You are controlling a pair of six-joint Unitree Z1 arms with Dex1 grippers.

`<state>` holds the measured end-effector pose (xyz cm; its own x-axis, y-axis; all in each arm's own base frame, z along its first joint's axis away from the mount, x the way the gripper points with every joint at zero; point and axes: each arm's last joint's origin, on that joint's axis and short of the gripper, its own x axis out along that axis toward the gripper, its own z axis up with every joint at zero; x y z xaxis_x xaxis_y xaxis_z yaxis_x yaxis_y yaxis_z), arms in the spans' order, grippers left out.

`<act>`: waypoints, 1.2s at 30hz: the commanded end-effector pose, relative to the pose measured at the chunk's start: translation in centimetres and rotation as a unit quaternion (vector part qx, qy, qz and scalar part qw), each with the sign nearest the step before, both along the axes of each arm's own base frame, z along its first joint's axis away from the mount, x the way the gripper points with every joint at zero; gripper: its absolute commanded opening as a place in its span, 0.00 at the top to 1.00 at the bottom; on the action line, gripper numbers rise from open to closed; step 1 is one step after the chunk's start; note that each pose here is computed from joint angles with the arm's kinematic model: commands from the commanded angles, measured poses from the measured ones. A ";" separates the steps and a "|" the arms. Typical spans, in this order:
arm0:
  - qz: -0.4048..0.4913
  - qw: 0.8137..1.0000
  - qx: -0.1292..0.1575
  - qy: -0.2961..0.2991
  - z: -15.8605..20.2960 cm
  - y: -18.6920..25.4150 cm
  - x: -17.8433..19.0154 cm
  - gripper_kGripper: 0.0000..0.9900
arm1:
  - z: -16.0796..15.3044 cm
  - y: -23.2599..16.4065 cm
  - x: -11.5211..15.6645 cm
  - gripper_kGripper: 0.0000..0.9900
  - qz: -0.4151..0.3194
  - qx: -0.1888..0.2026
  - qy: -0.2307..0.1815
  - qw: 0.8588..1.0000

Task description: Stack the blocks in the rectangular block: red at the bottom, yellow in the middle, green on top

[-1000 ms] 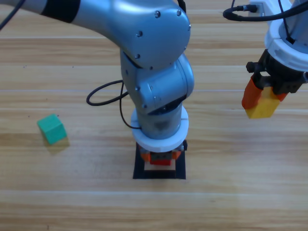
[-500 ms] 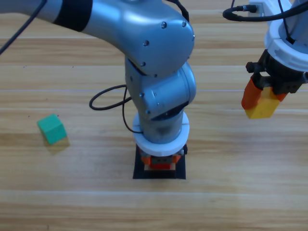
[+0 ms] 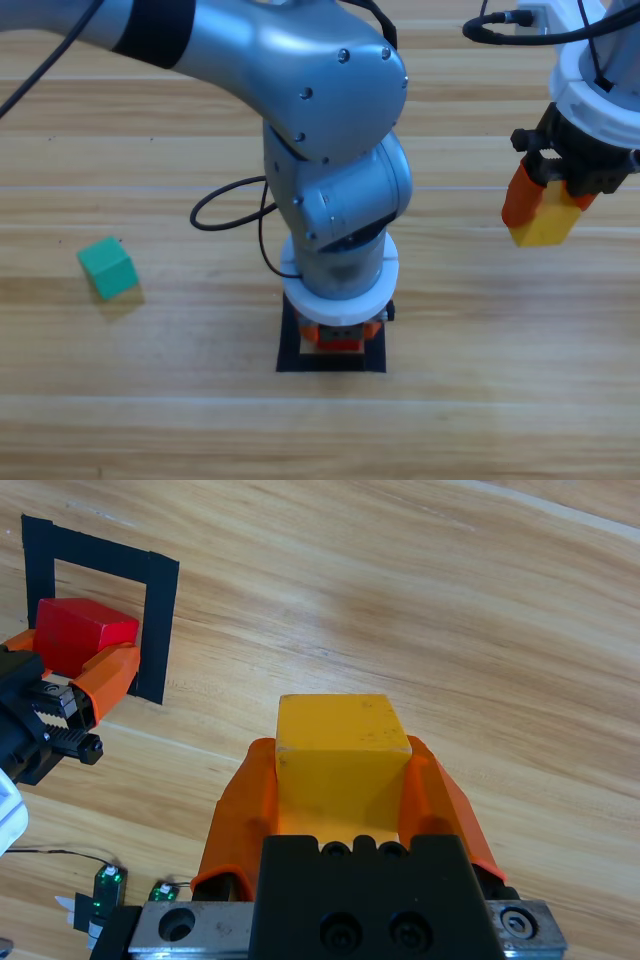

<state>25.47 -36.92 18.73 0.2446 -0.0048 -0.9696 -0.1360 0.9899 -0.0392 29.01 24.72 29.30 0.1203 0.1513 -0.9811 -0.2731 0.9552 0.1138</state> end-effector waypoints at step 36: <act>-0.001 1.000 0.001 -0.013 1.9 -1.4 -1.7 0.00 | -1.0 0.3 0.0 1.00 -0.007 0.003 0.016 1.000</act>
